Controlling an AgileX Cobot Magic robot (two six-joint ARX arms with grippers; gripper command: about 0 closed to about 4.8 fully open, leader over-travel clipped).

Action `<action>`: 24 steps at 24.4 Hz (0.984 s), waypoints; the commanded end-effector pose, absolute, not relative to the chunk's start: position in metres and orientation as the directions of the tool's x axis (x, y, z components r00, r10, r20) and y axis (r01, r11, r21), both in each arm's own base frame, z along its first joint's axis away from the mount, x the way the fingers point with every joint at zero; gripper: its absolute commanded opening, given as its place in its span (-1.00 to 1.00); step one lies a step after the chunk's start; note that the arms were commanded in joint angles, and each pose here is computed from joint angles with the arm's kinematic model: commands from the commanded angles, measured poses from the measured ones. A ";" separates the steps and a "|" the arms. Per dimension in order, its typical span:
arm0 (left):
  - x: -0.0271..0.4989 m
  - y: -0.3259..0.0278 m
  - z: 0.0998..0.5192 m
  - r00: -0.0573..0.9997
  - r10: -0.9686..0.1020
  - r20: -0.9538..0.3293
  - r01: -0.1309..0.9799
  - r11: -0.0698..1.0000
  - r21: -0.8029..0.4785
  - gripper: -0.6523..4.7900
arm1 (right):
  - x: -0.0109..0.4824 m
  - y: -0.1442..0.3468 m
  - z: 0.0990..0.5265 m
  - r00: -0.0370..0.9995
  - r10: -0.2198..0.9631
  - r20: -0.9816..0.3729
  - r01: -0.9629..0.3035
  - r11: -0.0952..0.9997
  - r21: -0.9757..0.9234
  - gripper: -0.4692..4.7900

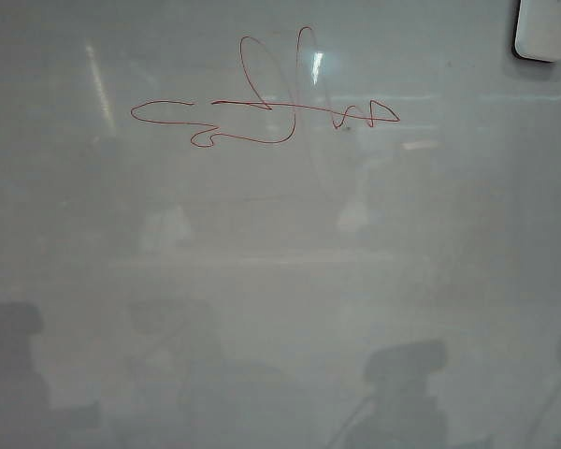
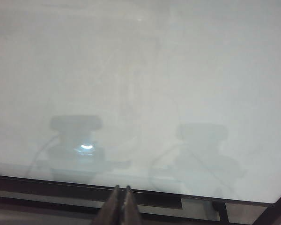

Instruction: Grab the whiteboard eraser that is attached to the surface of the whiteboard and use it to clean the writing on the whiteboard.

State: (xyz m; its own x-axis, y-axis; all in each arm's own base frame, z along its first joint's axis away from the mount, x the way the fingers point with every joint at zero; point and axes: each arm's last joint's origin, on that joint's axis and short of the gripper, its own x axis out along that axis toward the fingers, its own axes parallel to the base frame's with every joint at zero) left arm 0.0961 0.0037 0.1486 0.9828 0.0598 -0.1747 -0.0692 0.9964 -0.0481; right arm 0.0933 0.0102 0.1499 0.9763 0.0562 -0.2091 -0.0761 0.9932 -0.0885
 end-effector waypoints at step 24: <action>-0.038 0.001 0.372 0.834 -0.532 -0.149 0.538 0.843 0.001 -0.78 | 0.093 0.010 0.150 0.977 0.056 -0.206 -0.074 0.994 -0.085 -0.84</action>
